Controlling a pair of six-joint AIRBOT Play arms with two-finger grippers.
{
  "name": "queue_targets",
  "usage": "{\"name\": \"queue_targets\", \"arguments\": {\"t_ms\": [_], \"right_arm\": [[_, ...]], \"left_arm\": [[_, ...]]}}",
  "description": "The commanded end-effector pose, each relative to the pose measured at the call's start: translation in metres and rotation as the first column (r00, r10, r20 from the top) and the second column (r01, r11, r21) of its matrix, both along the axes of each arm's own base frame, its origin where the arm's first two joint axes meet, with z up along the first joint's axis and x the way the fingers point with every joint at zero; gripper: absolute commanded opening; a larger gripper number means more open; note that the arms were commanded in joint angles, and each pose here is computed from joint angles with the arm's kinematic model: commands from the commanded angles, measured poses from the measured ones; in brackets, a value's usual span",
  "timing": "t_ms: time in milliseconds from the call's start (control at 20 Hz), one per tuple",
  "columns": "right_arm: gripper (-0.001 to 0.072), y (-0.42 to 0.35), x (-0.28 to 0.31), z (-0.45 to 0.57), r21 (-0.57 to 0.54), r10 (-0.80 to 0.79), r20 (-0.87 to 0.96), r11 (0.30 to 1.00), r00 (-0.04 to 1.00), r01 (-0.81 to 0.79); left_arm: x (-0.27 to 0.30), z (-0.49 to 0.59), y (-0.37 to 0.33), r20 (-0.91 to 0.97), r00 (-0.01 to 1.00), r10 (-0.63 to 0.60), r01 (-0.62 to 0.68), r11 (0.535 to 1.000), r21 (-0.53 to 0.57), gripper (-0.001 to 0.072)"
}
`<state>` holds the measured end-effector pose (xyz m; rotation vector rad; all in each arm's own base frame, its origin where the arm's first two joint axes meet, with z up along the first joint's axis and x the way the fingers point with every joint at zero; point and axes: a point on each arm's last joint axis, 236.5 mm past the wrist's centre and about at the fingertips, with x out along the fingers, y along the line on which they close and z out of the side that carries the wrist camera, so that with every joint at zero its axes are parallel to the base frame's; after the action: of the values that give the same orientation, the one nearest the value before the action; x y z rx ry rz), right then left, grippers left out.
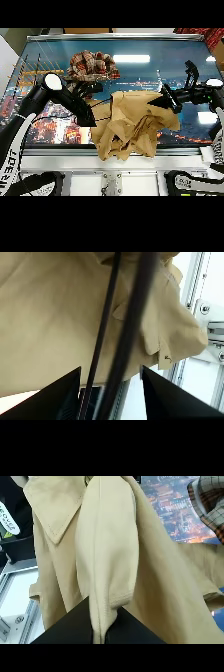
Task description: Fold the clothes and pants, and hang the long-sleeved shirts on hangers.
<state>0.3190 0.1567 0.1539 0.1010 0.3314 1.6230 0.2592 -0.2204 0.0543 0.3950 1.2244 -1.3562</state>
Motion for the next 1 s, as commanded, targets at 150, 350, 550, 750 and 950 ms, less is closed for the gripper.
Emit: {"name": "queue_targets", "arguments": {"t_ms": [150,350,550,750,950], "right_arm": [[0.0008,0.001,0.0,0.006,0.023,-0.001,0.009,1.0,1.0,0.001],[0.0007,-0.004,0.0,-0.02,-0.094,-0.013,-0.06,0.996,0.998,0.008],[0.0007,-0.004,-0.001,-0.022,-0.103,-0.012,-0.062,0.995,0.998,0.005],[0.0007,-0.004,0.011,-0.02,-0.11,-0.074,-0.072,0.992,0.995,0.066],[0.0007,-0.01,0.036,0.003,-0.084,-0.225,-0.048,0.972,0.973,0.221]], "left_arm": [[0.021,0.0,0.02,-0.029,0.987,0.16,-0.16,0.987,0.011,0.0382],[0.035,0.012,0.018,0.015,0.981,0.193,-0.193,0.981,-0.009,0.0382],[0.065,0.044,0.018,0.12,0.961,0.25,-0.246,0.968,-0.049,0.0382],[0.088,0.067,0.04,0.14,0.917,0.373,-0.366,0.928,-0.072,0.0381],[0.122,0.114,0.091,0.199,0.75,0.631,-0.608,0.776,-0.168,0.0379]]}}
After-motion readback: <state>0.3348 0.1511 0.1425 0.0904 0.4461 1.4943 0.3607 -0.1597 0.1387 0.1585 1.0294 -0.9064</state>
